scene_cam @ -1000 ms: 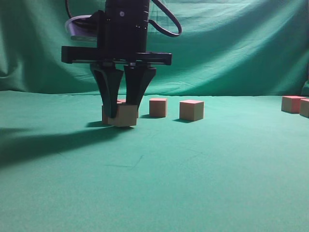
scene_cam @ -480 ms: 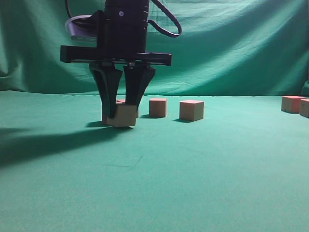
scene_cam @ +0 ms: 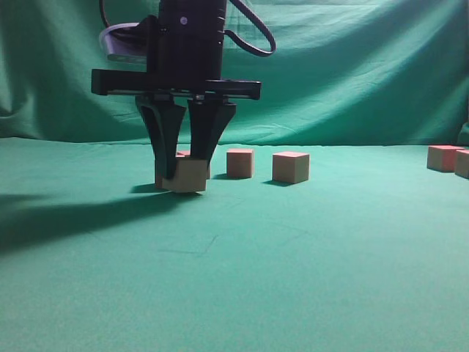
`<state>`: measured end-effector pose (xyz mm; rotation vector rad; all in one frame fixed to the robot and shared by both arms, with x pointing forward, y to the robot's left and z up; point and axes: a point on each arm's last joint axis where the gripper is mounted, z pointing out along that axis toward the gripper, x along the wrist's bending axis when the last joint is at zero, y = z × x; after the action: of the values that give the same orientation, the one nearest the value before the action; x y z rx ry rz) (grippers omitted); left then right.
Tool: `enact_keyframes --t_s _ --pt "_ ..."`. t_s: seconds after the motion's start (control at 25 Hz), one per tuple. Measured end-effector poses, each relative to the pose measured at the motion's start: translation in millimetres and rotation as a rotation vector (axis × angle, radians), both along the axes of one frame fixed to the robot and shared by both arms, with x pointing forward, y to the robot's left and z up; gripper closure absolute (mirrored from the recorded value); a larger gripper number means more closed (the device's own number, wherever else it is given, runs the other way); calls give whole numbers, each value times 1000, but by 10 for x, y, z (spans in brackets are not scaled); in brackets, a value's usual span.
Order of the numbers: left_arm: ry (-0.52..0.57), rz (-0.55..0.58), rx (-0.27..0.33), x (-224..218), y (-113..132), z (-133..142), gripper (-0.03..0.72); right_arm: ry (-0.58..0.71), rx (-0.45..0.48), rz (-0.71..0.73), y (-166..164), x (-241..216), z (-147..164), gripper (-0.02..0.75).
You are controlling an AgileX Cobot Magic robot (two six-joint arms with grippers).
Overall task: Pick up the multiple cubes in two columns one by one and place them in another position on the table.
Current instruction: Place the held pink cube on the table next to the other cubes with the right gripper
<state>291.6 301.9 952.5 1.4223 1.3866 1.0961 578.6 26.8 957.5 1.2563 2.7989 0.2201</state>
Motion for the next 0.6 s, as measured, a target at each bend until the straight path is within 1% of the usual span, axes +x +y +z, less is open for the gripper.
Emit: enact_keyframes --t_s 0.6 --pt "0 0 0 0 0 0 688 15 -15 -1 -4 -4 -47 465"
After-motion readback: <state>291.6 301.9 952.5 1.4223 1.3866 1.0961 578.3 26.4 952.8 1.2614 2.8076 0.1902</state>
